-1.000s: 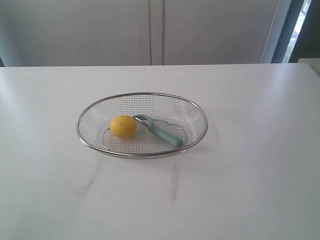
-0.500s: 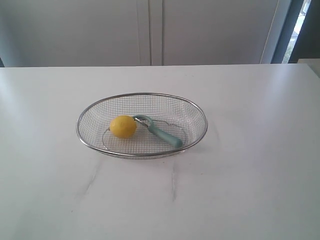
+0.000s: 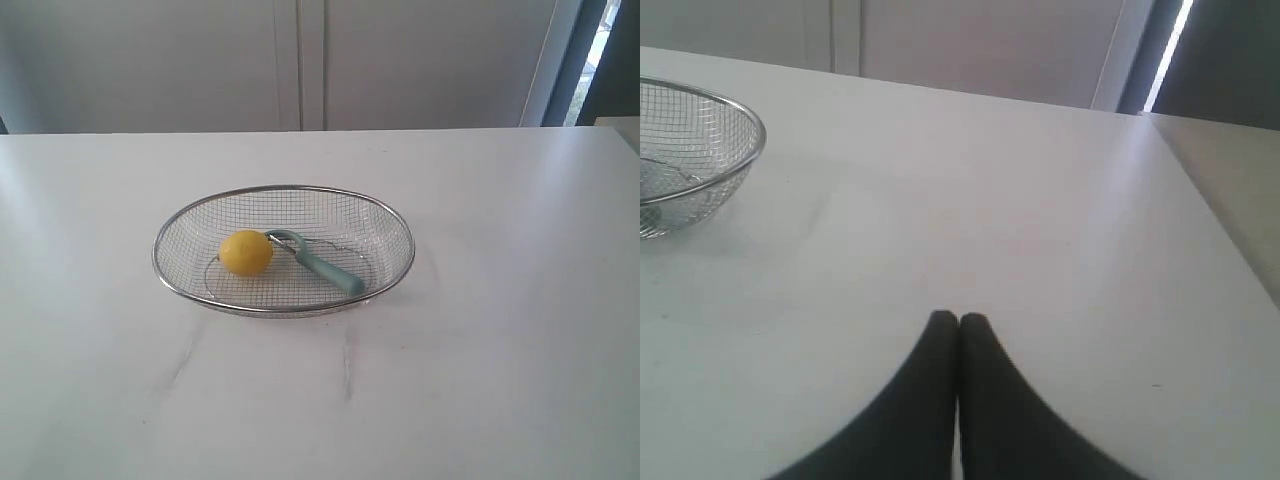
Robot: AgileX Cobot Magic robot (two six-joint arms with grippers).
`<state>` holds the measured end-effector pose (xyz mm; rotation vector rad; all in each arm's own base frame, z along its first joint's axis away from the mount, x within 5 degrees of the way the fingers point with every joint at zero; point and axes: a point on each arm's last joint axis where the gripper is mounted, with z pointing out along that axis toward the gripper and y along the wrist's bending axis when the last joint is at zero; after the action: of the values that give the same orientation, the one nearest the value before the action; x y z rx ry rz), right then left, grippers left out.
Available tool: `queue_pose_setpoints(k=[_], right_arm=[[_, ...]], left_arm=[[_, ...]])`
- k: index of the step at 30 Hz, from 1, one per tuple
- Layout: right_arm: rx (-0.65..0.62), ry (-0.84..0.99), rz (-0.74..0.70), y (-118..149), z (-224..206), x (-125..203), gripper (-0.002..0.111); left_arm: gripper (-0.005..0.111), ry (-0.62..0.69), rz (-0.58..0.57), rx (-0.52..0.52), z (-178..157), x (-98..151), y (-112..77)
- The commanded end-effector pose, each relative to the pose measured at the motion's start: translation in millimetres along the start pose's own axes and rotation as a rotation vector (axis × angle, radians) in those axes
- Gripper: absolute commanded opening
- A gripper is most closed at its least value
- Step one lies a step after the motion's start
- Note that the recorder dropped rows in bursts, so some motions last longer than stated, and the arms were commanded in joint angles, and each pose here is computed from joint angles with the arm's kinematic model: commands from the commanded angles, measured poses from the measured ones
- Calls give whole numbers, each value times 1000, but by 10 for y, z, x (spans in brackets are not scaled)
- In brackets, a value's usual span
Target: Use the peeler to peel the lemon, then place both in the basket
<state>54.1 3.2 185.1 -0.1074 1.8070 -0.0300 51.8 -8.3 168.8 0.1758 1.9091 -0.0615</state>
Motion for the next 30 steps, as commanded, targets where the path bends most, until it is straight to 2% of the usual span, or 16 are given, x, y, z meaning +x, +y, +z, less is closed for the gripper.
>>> queue_pose_setpoints(k=[1,8,30], right_arm=[[42,-13,1,-24,1,1,0],[144,7,-98,-94,-6,11,0],[143,18,-93,-93,-6,21,0]], left_arm=[[0,1,-10,0,1,11,-2],[0,1,-10,0,1,11,-2],[0,1,-10,0,1,11,-2]])
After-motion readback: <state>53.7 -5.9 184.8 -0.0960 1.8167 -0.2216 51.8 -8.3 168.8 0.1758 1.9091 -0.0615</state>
